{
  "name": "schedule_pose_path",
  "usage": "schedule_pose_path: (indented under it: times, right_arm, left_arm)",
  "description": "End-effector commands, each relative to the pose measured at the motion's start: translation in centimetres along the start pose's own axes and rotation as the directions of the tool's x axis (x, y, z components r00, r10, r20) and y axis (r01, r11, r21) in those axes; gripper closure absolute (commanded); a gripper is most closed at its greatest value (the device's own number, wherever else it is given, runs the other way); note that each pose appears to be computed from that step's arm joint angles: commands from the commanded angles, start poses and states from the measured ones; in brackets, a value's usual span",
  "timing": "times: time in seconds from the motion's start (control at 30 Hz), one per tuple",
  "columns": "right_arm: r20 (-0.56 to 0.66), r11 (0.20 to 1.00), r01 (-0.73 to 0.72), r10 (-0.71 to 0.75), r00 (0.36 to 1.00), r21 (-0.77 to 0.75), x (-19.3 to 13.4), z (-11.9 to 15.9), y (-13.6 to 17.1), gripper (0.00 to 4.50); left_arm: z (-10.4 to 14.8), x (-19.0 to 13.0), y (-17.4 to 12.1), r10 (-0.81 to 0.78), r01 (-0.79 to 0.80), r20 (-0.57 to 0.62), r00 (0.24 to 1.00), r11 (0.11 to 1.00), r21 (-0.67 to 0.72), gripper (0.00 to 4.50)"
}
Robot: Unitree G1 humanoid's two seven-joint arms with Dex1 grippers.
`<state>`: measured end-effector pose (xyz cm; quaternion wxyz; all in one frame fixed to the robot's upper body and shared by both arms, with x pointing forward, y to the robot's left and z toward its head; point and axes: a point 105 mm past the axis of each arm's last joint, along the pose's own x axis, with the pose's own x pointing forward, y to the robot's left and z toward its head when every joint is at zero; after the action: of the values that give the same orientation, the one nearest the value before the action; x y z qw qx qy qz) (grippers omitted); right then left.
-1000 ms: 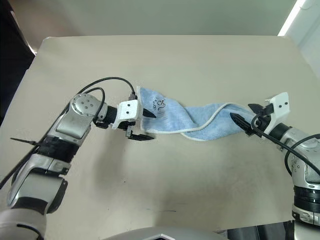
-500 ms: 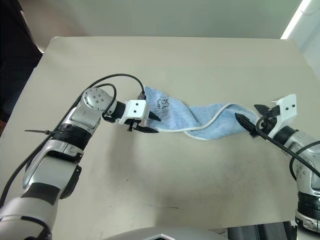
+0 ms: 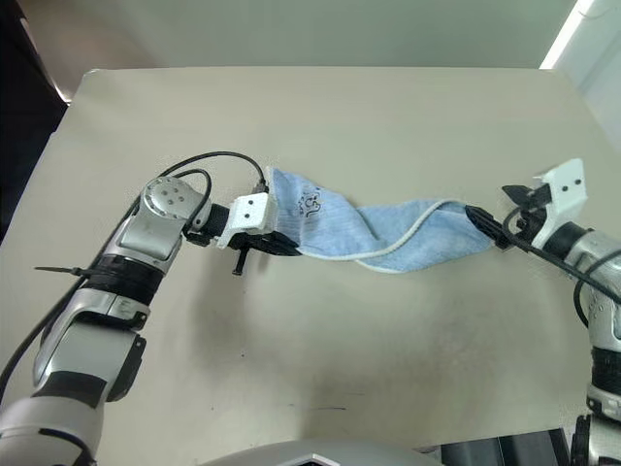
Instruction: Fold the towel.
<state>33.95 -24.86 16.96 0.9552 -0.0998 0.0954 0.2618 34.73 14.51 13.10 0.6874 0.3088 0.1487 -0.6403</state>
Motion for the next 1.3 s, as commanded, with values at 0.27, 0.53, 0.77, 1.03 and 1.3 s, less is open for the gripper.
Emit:
schedule_pose_path:
  times: [0.27, 0.53, 0.77, 1.03, 1.3]
  right_arm:
    - [-0.129, 0.996, 0.07, -0.077, 0.989, -0.063, 1.3, -1.5, -5.3, 0.0]
    - [-0.204, 0.993, -0.012, -0.012, 0.979, -0.117, 1.8, -2.8, -5.5, 0.0]
    - [-0.249, 0.99, -0.084, 0.053, 0.967, -0.115, 0.8, -3.7, -5.0, 0.0]
    - [-0.276, 0.992, -0.087, 0.058, 0.959, -0.093, 1.0, -5.2, -4.6, 1.22]
    - [-0.24, 0.994, -0.078, 0.057, 0.969, -0.078, 0.8, -4.7, -4.5, 4.0]
  left_arm:
    - [0.3, -4.7, -0.3, 0.06, -0.057, 0.027, 0.998, 0.995, -0.086, 4.46]
    - [0.1, -4.8, -0.3, 0.099, -0.097, 0.021, 0.995, 0.991, -0.087, 4.46]
    - [0.2, -4.7, 0.0, 0.109, -0.107, 0.021, 0.994, 0.991, -0.08, 4.46]
    - [0.4, -4.4, 0.2, 0.106, -0.104, 0.03, 0.994, 0.991, -0.079, 4.5]
    - [0.2, -4.2, 0.0, 0.107, -0.103, 0.033, 0.994, 0.991, -0.085, 4.5]
